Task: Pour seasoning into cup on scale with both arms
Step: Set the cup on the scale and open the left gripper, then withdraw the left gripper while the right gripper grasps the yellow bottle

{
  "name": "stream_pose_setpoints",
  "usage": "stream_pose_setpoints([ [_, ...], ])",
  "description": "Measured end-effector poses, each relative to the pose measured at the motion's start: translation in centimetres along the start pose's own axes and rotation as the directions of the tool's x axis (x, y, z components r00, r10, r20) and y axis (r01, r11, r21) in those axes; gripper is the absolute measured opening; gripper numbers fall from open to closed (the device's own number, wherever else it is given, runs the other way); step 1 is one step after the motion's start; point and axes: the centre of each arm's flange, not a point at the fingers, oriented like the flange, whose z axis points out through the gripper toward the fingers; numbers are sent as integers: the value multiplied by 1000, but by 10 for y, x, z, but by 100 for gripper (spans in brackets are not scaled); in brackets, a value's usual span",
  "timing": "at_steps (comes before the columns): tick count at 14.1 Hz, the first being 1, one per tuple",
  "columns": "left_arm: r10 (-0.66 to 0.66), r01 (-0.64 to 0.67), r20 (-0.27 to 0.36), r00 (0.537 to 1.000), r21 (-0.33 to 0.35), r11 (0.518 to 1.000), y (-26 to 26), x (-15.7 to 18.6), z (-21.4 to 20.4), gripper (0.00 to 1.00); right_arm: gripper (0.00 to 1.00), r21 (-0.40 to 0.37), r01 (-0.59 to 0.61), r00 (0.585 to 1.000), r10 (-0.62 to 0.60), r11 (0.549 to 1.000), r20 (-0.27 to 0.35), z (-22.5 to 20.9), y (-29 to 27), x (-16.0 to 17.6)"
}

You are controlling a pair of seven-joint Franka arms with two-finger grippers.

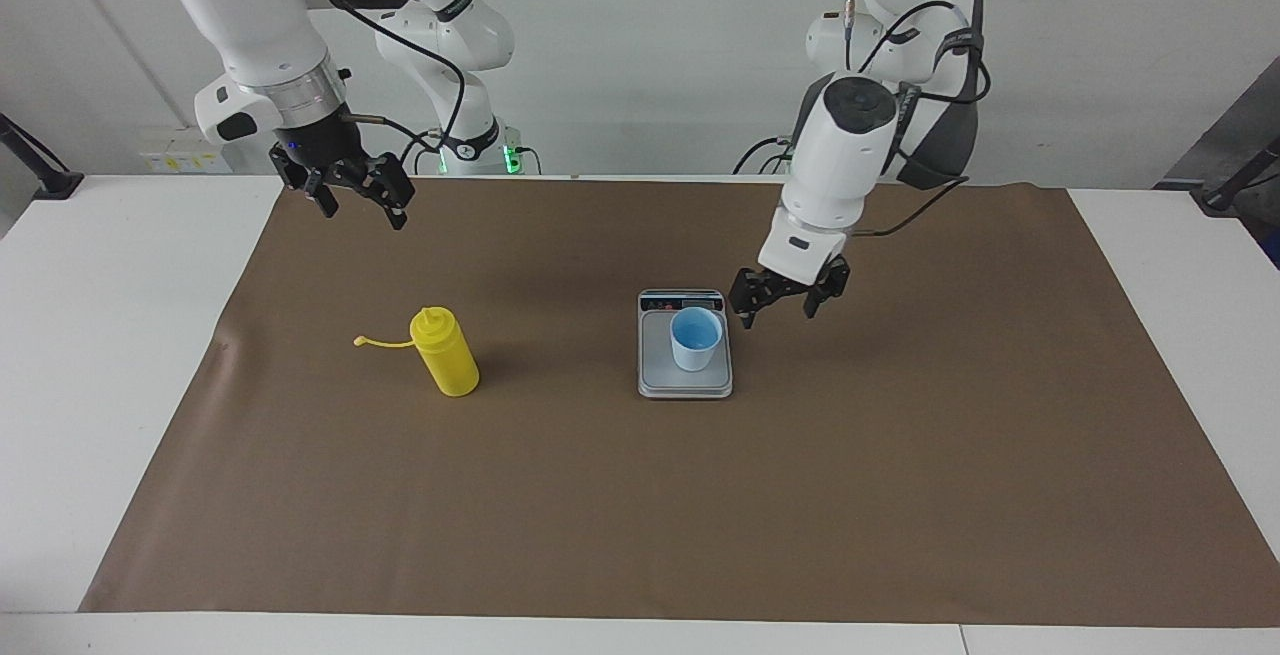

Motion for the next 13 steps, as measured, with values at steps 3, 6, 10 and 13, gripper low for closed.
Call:
stream_pose_setpoints([
  [3, 55, -55, 18, 998, 23, 998, -51, 20, -19, 100, 100, 34, -167, 986, 166, 985, 25, 12, 36, 24],
  [6, 135, -137, 47, 990, 40, 990, -104, 31, -40, 100, 100, 92, -412, 907, 398, 907, 140, 42, 48, 44],
  [10, 244, -247, 74, 967, 45, 968, -159, 36, -65, 100, 100, 95, -635, 753, 587, 766, 298, 109, 95, 90],
  [13, 272, -276, 78, 959, 48, 960, -184, 32, -86, 100, 100, 46, -762, 608, 690, 646, 393, 150, 103, 107],
])
